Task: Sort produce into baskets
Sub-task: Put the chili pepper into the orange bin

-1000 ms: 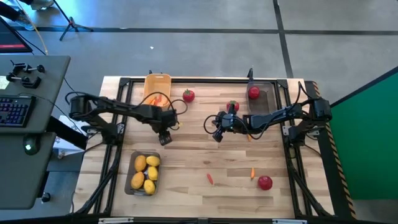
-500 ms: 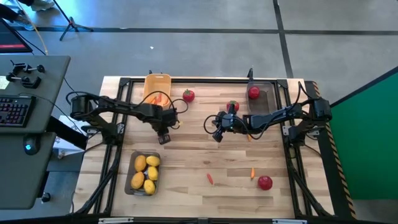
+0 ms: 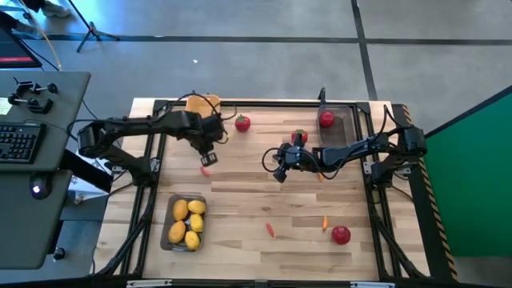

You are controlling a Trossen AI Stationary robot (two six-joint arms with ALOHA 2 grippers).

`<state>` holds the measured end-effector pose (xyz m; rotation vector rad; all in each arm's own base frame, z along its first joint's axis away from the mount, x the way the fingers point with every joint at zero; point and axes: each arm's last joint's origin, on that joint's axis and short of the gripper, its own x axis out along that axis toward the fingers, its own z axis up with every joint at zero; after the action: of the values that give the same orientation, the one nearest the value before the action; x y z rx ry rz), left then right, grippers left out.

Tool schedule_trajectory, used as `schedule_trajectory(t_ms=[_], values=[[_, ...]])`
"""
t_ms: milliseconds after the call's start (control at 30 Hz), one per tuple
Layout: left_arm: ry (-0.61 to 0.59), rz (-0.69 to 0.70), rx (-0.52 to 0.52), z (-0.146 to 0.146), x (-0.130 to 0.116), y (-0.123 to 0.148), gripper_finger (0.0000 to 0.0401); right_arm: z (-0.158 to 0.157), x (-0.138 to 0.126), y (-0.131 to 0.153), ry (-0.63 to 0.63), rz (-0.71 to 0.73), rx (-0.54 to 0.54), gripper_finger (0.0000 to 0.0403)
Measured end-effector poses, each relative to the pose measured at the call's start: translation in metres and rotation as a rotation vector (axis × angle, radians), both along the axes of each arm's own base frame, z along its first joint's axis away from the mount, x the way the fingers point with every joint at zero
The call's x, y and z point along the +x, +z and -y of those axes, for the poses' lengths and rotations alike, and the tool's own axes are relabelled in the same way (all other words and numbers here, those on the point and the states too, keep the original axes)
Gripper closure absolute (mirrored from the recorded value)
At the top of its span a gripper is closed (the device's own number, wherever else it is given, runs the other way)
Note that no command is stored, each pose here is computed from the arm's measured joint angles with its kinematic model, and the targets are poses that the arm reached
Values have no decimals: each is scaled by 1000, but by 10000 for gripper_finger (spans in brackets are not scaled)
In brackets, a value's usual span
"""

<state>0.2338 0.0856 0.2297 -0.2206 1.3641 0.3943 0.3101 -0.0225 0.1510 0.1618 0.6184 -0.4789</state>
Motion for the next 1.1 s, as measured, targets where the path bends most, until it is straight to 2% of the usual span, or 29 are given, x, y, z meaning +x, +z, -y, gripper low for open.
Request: schedule_trajectory(t_ms=[100,300,433,500,700,1100], values=[[-152,-44,-8,10,-3,-4,379,0,0,0,3,-1,3,403],[-574,-102,-39,42,-3,-31,332,0,0,0,4,-3,3,403],[-857,-103,-2,66,-2,-43,303,0,-1,-1,5,-14,5,403],[-946,-110,7,75,-3,-47,293,0,-1,-1,5,-17,4,403],[-1031,-76,46,84,-3,-56,281,0,-1,-2,10,-23,-1,403],[-1069,-162,132,81,-11,-86,280,0,-1,-1,21,-28,-14,403]])
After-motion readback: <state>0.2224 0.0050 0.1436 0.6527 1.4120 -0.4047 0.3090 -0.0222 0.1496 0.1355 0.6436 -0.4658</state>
